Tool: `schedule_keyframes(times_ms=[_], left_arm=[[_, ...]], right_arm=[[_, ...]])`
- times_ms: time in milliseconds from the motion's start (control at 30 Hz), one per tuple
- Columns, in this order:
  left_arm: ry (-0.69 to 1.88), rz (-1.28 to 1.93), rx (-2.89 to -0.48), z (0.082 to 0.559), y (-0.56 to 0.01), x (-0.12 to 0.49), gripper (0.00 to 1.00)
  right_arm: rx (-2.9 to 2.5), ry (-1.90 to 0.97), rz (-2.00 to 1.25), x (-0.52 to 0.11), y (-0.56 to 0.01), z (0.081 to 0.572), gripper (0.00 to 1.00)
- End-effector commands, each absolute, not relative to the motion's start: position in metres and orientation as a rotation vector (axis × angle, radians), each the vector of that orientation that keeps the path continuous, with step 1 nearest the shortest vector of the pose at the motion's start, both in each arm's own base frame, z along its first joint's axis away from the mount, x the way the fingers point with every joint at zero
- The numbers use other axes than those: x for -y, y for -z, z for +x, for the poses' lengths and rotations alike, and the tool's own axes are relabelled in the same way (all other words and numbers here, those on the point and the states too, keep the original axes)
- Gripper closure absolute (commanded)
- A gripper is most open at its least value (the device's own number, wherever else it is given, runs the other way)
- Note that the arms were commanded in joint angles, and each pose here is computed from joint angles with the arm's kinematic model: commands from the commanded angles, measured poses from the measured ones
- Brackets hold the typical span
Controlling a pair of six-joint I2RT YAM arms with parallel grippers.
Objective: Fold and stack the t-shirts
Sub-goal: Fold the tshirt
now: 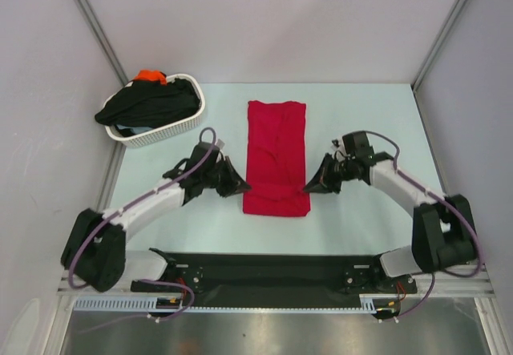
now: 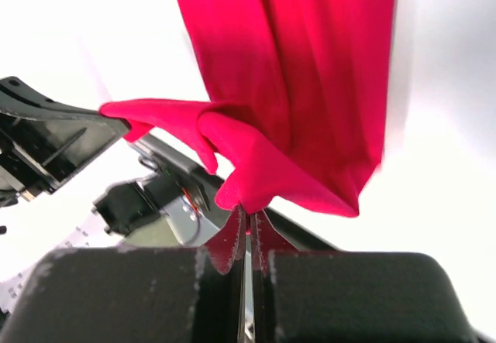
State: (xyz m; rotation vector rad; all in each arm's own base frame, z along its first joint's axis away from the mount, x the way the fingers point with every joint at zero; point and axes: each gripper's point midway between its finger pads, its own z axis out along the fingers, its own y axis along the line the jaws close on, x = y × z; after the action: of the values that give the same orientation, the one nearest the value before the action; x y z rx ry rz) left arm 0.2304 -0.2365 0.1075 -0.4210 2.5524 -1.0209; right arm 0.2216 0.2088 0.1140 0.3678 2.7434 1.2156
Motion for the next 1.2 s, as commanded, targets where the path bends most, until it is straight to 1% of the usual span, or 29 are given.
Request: schedule_keyframes(times_ms=[0,33,67,133,167,200,267,367,500,867,1033,1100,1133,1167], left_arm=[[1.071,-0.292,-2.493,0.273,-0.127,0.248,1.00],[1.094,-0.273,-2.498,0.279,-0.127,0.251,1.00],[1.103,-0.272,-2.469,0.296,-0.134,0.252,1.00],[1.088,-0.280,-2.517,0.310,-0.118,0.255,1.00],[1.112,-0.267,-2.495,0.323,-0.128,0.258,1.00],[1.100,-0.268,-2.528,0.329,-0.116,0.260,1.00],[1.106,-0.264,-2.516,0.344,-0.122,0.262,1.00],[1.088,-0.296,-2.521,0.359,-0.115,0.256,1.00],[1.100,-0.329,-2.517,0.373,-0.113,0.251,1.00],[1.093,-0.358,-2.549,0.394,-0.095,0.250,1.00],[1.082,-0.368,-2.572,0.399,-0.087,0.247,1.00],[1.076,-0.373,-2.576,0.402,-0.084,0.244,0.97],[1.060,-0.386,-2.591,0.402,-0.079,0.242,0.93],[1.027,-0.379,-2.582,0.407,-0.079,0.239,0.87]], right_arm=[[-2.717,-1.259,0.250,-0.207,-0.125,0.260,1.00],[-2.694,-1.264,0.224,-0.208,-0.131,0.276,1.00],[-2.729,-1.266,0.249,-0.208,-0.119,0.285,1.00],[-2.738,-1.277,0.254,-0.208,-0.116,0.300,1.00],[-2.743,-1.284,0.253,-0.209,-0.112,0.313,1.00],[-2.747,-1.291,0.258,-0.209,-0.114,0.318,1.00],[-2.734,-1.298,0.242,-0.211,-0.117,0.334,1.00],[-2.752,-1.322,0.248,-0.212,-0.110,0.346,1.00],[-2.747,-1.344,0.244,-0.214,-0.109,0.363,1.00],[-2.770,-1.339,0.288,-0.205,-0.087,0.387,1.00],[-2.780,-1.359,0.272,-0.206,-0.083,0.394,0.92],[-2.789,-1.347,0.272,-0.206,-0.081,0.398,0.90],[-2.789,-1.340,0.277,-0.205,-0.080,0.400,0.90],[-2.778,-1.332,0.288,-0.204,-0.079,0.405,0.89]])
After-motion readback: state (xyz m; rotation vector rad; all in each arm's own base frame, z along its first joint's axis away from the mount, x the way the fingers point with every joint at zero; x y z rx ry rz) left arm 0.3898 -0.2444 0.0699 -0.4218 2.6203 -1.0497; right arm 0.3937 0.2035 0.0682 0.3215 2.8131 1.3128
